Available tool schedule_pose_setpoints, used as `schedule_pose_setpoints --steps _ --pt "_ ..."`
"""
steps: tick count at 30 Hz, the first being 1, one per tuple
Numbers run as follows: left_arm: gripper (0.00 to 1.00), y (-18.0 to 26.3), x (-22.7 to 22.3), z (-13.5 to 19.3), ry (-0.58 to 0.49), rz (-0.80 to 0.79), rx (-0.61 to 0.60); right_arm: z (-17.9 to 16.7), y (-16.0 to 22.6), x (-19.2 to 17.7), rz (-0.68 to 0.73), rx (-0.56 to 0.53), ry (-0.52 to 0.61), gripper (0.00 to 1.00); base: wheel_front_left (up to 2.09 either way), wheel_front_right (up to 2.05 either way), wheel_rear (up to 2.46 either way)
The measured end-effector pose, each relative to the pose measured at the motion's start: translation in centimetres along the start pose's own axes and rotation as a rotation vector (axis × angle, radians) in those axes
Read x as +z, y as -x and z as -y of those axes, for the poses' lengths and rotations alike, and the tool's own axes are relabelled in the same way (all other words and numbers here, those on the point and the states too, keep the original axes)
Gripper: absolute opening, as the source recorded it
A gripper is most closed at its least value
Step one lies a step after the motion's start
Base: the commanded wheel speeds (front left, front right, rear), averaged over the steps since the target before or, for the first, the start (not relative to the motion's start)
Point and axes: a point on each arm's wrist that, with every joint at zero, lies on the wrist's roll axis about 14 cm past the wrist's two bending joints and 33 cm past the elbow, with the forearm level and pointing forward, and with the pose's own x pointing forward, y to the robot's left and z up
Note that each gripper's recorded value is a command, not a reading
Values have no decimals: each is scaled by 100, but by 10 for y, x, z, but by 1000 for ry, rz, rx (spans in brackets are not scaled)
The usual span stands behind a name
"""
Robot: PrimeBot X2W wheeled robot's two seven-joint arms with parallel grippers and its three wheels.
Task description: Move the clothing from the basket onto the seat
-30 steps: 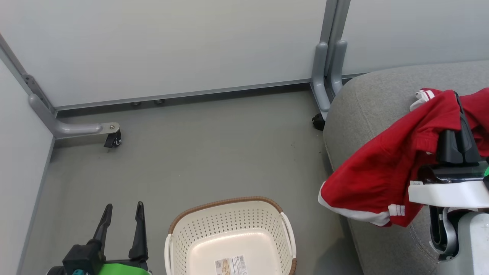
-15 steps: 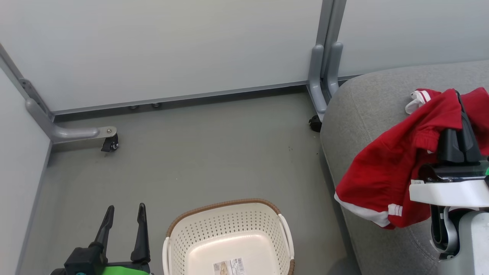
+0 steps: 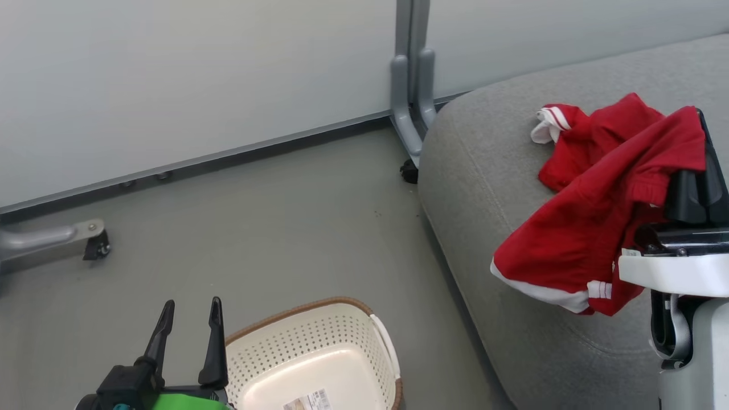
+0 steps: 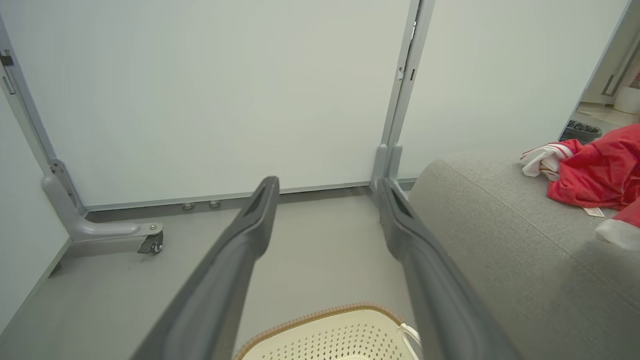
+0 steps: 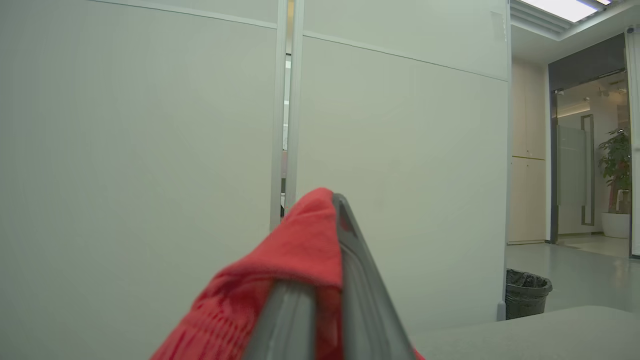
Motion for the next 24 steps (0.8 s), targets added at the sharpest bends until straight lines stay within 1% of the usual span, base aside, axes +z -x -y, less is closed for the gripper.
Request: schedule_pose_setpoints --steps 9,14,17,24 --pt "100 -33 -7 46 26 -14 -152 58 22 19 5 -145 123 0 0 0 0" --pt "100 -45 -13 75 44 -26 -240 84 36 31 5 -215 176 0 0 0 0" --pt "100 -52 -18 90 51 -37 -287 97 43 38 6 -253 210 0 0 0 0" --pt "100 -65 -31 112 58 -64 -357 114 50 40 -12 -301 262 0 0 0 0"
